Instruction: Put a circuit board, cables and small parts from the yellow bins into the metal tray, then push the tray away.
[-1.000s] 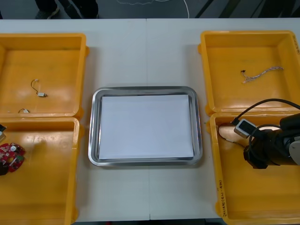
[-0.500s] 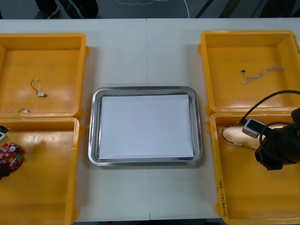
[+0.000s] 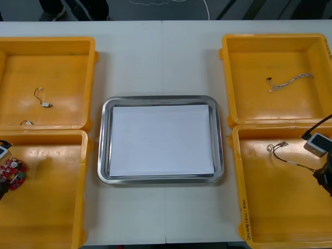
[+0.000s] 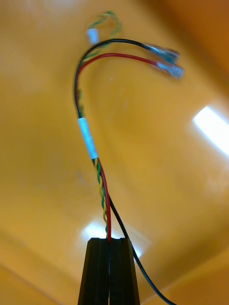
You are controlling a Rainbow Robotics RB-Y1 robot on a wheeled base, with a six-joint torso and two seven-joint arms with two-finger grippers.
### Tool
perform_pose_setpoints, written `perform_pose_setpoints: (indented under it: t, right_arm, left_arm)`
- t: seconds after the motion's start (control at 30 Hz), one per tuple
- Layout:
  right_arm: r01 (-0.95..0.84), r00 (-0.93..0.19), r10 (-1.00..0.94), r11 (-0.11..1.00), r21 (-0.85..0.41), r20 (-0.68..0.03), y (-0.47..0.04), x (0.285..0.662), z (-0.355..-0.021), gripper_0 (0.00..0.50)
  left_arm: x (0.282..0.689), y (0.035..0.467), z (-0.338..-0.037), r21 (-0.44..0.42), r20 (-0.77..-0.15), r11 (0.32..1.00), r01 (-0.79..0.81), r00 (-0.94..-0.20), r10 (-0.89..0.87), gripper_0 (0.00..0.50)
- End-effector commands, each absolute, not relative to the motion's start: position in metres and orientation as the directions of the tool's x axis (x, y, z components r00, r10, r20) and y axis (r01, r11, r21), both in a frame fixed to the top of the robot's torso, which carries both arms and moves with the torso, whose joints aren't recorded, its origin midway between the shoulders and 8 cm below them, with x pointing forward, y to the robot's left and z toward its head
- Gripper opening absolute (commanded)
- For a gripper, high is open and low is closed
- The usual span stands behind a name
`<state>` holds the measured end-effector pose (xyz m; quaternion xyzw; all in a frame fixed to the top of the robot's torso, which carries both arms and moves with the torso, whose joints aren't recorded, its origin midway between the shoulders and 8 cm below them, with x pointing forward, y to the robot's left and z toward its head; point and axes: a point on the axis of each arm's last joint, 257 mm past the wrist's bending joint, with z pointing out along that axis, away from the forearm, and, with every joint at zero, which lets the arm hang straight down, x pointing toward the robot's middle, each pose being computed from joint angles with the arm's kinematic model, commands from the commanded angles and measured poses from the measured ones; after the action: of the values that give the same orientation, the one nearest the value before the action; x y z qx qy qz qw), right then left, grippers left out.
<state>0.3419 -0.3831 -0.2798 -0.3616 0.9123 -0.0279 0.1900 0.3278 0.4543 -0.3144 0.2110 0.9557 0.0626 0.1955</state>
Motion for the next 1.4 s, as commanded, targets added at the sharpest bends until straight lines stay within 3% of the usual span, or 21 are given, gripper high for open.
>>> perform_pose_setpoints:
  t: [0.03, 0.1, 0.7, 0.73, 0.77, 0.8, 0.87, 0.9, 1.4]
  right_arm:
    - [-0.642, -0.671, -0.677, 0.734, -0.22, -0.302, -0.412, 0.316, -0.278, 0.0]
    - [-0.628, -0.688, -0.659, 0.751, -0.205, -0.306, -0.417, 0.304, -0.286, 0.0]
    - [-0.577, -0.719, -0.573, 0.807, -0.122, -0.394, -0.397, 0.285, -0.312, 0.0]
    - [-0.576, -0.719, -0.571, 0.809, -0.12, -0.396, -0.396, 0.285, -0.312, 0.017]
    - [-0.576, -0.719, -0.571, 0.809, -0.118, -0.396, -0.396, 0.284, -0.312, 0.095]
    - [-0.575, -0.72, -0.568, 0.81, -0.114, -0.4, -0.394, 0.285, -0.312, 0.257]
    - [-0.577, -0.72, -0.566, 0.81, -0.108, -0.403, -0.392, 0.284, -0.313, 0.478]
    - [-0.576, -0.719, -0.564, 0.81, -0.107, -0.406, -0.391, 0.285, -0.312, 0.5]
    - [-0.595, -0.692, -0.576, 0.796, -0.107, -0.435, -0.377, 0.299, -0.301, 0.5]
  left_arm:
    - [0.316, 0.453, -0.325, 0.238, -0.301, 0.842, 0.485, -0.787, 0.538, 0.027]
    - [0.317, 0.453, -0.325, 0.237, -0.303, 0.842, 0.485, -0.786, 0.539, 0.0]
    - [0.301, 0.442, -0.306, 0.208, -0.303, 0.837, 0.507, -0.78, 0.548, 0.0]
    - [0.299, 0.44, -0.305, 0.208, -0.303, 0.835, 0.51, -0.778, 0.551, 0.0]
    - [0.297, 0.439, -0.304, 0.206, -0.302, 0.834, 0.513, -0.777, 0.552, 0.0]
    - [0.295, 0.438, -0.302, 0.204, -0.3, 0.833, 0.515, -0.777, 0.554, 0.0]
    - [0.287, 0.435, -0.302, 0.193, -0.288, 0.83, 0.523, -0.779, 0.557, 0.0]
    - [0.283, 0.434, -0.302, 0.19, -0.284, 0.83, 0.524, -0.78, 0.557, 0.0]
    - [0.261, 0.42, -0.321, 0.156, -0.27, 0.822, 0.547, -0.777, 0.569, 0.0]
